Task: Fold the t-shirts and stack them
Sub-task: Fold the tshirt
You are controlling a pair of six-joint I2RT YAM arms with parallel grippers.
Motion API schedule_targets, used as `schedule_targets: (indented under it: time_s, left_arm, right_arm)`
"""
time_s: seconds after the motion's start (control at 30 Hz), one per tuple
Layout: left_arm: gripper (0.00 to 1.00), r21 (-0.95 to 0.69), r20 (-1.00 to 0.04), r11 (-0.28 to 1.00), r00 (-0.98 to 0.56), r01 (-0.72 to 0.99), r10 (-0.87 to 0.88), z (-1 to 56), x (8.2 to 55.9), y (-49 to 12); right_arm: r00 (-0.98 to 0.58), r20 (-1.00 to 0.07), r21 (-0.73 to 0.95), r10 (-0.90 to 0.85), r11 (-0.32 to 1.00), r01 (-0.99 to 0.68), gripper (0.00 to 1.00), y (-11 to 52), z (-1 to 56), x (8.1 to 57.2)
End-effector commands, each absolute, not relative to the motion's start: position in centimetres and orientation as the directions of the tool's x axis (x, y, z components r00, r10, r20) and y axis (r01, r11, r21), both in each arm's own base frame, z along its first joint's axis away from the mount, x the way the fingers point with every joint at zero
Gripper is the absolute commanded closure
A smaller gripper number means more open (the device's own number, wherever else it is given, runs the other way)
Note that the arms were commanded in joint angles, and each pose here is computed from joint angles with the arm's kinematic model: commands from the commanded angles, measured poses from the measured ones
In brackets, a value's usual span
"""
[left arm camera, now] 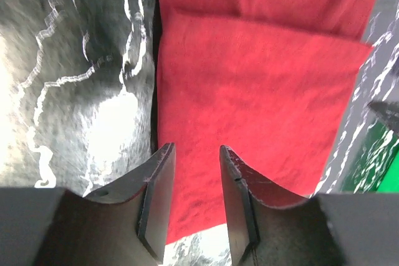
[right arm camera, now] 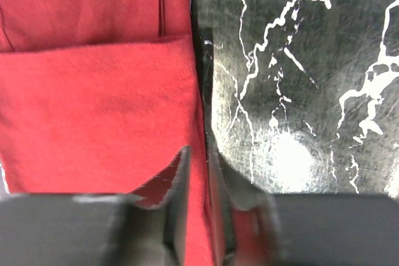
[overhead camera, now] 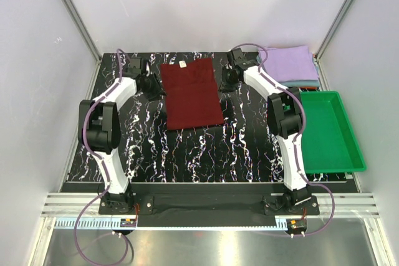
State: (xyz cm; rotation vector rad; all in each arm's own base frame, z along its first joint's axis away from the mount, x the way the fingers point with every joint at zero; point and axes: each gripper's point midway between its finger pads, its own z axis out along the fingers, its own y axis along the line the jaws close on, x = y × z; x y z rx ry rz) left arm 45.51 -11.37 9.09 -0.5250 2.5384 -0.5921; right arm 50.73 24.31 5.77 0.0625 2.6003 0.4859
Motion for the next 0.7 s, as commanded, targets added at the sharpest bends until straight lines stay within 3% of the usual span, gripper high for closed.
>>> schedule_targets:
  time_s: [0.0, 0.3, 0.37, 0.67]
  left_arm:
    - [0.6, -0.5, -0.364, 0.842, -0.833, -0.202, -0.416, 9.1, 44.2, -11.9]
    - [0.54, -0.497, -0.375, 0.859, -0.863, -0.121, -0.338, 8.4, 37.4, -13.7]
    - [0.54, -0.52, -0.347, 0.847, -0.879, -0.109, -0.326, 7.2, 35.8, -14.4]
    - [0.54, -0.514, -0.328, 0.849, -0.885, -0.126, -0.33, 5.3, 34.2, -14.3]
  right_arm:
    - [-0.86, -0.494, 0.396, 0.125, 0.913, -0.094, 0.7, 25.0, 9.4, 49.9]
    - [-0.935, -0.355, 0.479, 0.023, 0.863, -0.161, 0.54, 24.5, 7.3, 41.3]
    - [-0.925, -0.379, 0.501, 0.027, 0.846, -0.181, 0.51, 24.5, 8.2, 40.4]
    - [-0.946, -0.326, 0.528, -0.001, 0.829, -0.183, 0.5, 24.1, 4.6, 37.1]
